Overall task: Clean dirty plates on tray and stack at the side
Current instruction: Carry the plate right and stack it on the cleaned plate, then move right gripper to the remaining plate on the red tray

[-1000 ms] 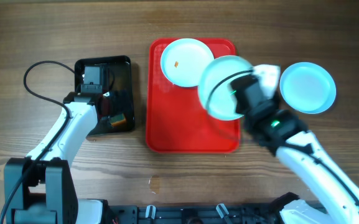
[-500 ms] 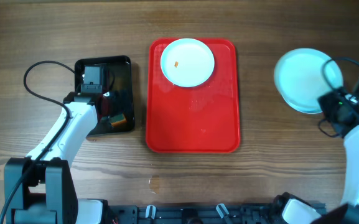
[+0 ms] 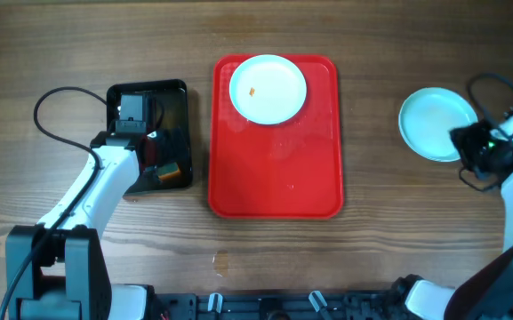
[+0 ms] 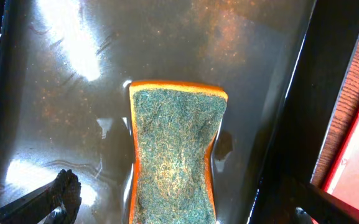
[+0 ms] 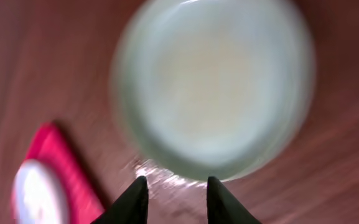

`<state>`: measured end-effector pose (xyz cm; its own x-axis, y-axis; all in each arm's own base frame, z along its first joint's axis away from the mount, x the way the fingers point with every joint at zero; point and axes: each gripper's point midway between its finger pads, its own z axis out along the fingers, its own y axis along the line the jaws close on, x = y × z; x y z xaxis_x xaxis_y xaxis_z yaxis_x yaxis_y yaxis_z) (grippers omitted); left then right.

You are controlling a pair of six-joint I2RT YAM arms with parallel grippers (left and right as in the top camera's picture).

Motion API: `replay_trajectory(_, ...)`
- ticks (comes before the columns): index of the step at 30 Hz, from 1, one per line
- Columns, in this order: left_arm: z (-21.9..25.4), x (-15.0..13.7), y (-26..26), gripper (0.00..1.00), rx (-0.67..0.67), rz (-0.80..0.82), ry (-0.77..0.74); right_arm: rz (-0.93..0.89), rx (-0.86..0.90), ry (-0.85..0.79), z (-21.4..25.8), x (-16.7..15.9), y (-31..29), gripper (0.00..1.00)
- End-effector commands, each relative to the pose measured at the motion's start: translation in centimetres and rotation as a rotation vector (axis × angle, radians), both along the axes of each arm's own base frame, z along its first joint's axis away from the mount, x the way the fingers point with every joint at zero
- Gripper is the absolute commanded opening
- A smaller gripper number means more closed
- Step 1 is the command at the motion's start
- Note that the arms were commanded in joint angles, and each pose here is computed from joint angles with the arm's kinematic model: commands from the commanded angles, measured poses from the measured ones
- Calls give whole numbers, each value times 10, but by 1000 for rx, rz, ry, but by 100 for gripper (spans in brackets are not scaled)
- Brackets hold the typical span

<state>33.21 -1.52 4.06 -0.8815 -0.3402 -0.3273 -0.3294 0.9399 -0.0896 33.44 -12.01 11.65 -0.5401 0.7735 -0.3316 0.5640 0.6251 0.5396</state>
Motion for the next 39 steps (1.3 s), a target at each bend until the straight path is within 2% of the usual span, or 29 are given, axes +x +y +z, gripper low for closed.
replay_trajectory(1, 0, 0, 0, 100, 0, -9, 2, 340, -48, -199, 58, 9, 79, 33)
replay_trajectory(4, 0, 0, 0, 100, 0, -9, 2, 532, -77, -248, 76, 5, 145, 37)
replay_trajectory(8, 0, 0, 0, 100, 0, -9, 2, 758, -175, -224, 66, -7, 231, 40)
replay_trajectory(11, 0, 0, 1, 100, 0, -9, 2, 817, -318, -213, 55, -1, 263, 42)
replay_trajectory(13, 0, 0, 0, 100, 0, -9, 2, 840, -407, -227, 49, 15, 278, 48)
replay_trajectory(18, 0, 0, 0, 100, 0, -9, 2, 841, -434, -250, 22, 52, 291, 50)
replay_trajectory(24, 0, 0, 0, 100, 0, -9, 2, 813, -436, -259, -34, 96, 297, 51)
replay_trajectory(28, 0, 0, 0, 100, 0, -9, 2, 741, -436, -220, -68, 109, 293, 52)
replay_trajectory(30, 0, 0, 0, 100, 0, -9, 2, 668, -429, -175, -88, 113, 285, 59)
replay_trajectory(34, 0, 0, 0, 100, 0, -9, 2, 658, -408, -140, -113, 113, 286, 60)
replay_trajectory(36, 0, 0, 0, 100, 0, -9, 2, 643, -391, -103, -125, 108, 285, 54)
replay_trajectory(37, 0, 0, 0, 100, 0, -9, 2, 641, -387, -87, -127, 106, 284, 46)
replay_trajectory(39, 0, 0, 0, 100, 0, -9, 2, 650, -391, -51, -129, 98, 281, 23)
